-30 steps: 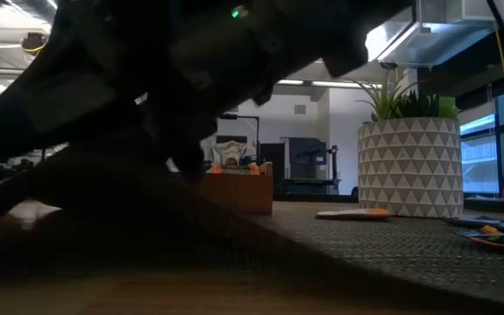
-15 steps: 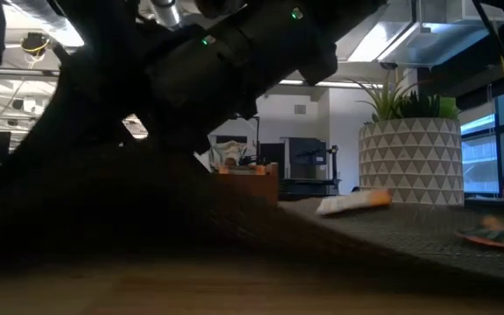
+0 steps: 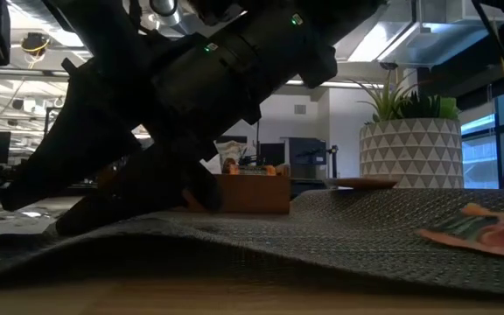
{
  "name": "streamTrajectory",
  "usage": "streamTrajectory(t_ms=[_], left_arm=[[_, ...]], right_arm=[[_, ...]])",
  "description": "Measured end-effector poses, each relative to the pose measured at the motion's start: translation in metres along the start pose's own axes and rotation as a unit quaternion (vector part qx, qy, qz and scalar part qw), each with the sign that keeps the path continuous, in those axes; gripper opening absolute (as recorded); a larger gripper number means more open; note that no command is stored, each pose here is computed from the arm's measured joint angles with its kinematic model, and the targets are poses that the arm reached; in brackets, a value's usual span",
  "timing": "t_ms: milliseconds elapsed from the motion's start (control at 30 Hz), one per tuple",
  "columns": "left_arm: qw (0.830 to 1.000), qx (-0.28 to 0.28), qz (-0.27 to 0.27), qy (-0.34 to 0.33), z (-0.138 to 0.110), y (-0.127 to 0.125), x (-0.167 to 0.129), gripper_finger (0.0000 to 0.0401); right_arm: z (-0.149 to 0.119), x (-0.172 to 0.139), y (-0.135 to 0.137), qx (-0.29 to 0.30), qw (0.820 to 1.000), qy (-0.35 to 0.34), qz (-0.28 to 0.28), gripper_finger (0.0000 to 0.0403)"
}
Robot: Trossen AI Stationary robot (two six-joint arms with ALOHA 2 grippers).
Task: Pick & Place Tea
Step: Put the white tea bag to the middle section of the wooden organizer
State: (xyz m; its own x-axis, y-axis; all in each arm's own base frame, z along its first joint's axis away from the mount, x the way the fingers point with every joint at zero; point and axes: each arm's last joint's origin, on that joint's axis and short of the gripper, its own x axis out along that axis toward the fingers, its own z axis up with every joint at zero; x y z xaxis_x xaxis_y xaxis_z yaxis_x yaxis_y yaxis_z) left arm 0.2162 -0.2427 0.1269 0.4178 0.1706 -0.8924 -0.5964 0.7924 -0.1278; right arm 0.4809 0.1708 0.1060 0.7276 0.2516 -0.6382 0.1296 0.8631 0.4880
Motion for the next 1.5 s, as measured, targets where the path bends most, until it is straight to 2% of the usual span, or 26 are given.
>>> streamTrajectory(t_ms=[367,733,1000,1167,1333,1500], left_arm=[[1.0,-0.011,-0.004,-0.007,0.0,-0.001,0.0,0.0114],[1.0,-0.017,-0.006,-0.007,0.0,-0.002,0.0,0.0114],[1.0,-0.009,-0.009,-0.012,-0.005,-0.002,-0.002,0.0114],[0.999,-0.003,-0.028,-0.023,-0.008,-0.001,-0.015,0.0114],[0.995,0.009,-0.055,-0.083,-0.002,-0.001,-0.034,0.0114],[0.988,0.032,-0.061,-0.138,0.005,-0.001,-0.044,0.0114]], right_arm=[[-0.001,0.001,-0.001,-0.007,1.0,0.006,0.006,0.0111],[0.005,0.001,0.008,-0.036,0.997,-0.012,0.073,0.0009],[0.003,0.001,0.007,-0.053,0.996,-0.006,0.069,0.0004],[0.006,-0.003,0.01,-0.076,0.995,-0.013,0.068,0.0003],[0.014,-0.014,0.017,-0.103,0.992,-0.019,0.07,0.0002],[0.03,-0.04,0.03,-0.136,0.988,-0.026,0.071,0.0002]])
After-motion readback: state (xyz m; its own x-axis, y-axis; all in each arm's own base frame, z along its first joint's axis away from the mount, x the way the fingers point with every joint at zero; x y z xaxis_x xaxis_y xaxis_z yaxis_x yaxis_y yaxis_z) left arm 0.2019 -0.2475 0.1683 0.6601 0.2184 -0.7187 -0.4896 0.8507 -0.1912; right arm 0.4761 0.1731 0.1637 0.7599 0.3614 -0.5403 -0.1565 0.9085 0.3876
